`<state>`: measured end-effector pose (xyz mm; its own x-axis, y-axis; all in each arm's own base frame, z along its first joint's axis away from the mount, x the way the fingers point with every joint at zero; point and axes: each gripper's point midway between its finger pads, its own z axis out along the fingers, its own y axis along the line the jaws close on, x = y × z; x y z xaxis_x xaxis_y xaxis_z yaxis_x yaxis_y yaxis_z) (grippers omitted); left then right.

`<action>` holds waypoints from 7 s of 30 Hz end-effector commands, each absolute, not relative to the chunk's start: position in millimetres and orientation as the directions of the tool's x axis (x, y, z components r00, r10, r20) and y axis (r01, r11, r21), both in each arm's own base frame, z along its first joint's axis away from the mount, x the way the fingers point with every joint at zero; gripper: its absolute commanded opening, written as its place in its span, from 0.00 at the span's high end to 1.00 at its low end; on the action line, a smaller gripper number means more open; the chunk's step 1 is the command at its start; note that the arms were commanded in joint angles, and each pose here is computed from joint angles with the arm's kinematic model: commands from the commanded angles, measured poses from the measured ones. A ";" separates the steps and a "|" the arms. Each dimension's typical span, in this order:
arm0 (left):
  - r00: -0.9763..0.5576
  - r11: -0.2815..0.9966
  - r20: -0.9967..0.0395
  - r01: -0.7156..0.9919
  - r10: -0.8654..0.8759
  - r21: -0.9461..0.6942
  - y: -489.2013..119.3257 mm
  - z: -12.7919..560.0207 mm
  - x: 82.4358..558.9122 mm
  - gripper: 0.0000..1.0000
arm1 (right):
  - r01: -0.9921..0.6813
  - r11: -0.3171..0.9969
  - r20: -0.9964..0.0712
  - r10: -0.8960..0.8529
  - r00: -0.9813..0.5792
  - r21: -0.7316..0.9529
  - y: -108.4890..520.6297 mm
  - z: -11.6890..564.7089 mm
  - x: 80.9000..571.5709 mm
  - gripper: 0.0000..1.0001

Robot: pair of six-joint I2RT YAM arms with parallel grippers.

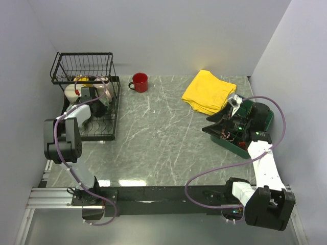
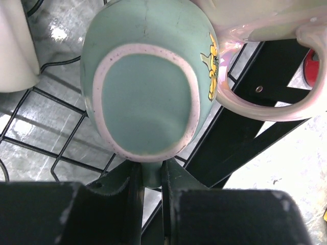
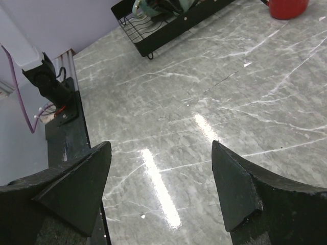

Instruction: Load the cups into the dish rack

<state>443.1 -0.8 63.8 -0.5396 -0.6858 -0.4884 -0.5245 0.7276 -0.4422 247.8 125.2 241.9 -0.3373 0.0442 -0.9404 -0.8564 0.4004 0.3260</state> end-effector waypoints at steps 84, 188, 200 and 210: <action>-0.496 0.986 -0.866 0.106 -0.059 -0.128 -149.9 182.2 626.3 0.22 | -0.853 0.396 -0.936 0.054 -0.349 0.341 115.9 246.4 259.9 0.14; -0.471 0.930 -0.873 0.361 0.123 -0.064 -410.6 201.9 335.2 0.99 | -0.333 0.858 -0.619 -0.022 -0.785 0.392 158.1 113.7 332.5 0.89; -0.516 0.875 -0.854 0.382 -0.067 -0.299 -419.5 242.5 317.3 0.31 | -0.366 0.823 -0.686 0.040 -0.726 0.435 151.0 145.3 337.2 1.00; -0.589 0.643 -0.715 0.389 -0.377 -0.660 -370.7 315.2 288.9 0.03 | -0.331 0.890 -0.853 0.110 -0.510 0.313 112.2 196.4 350.9 1.00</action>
<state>299.2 -380.9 258.3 -0.5597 -0.1715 -0.8108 0.3644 0.8278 -0.4266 330.8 122.9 140.8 -0.7100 0.0696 -0.7008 -0.2972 0.8725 0.3877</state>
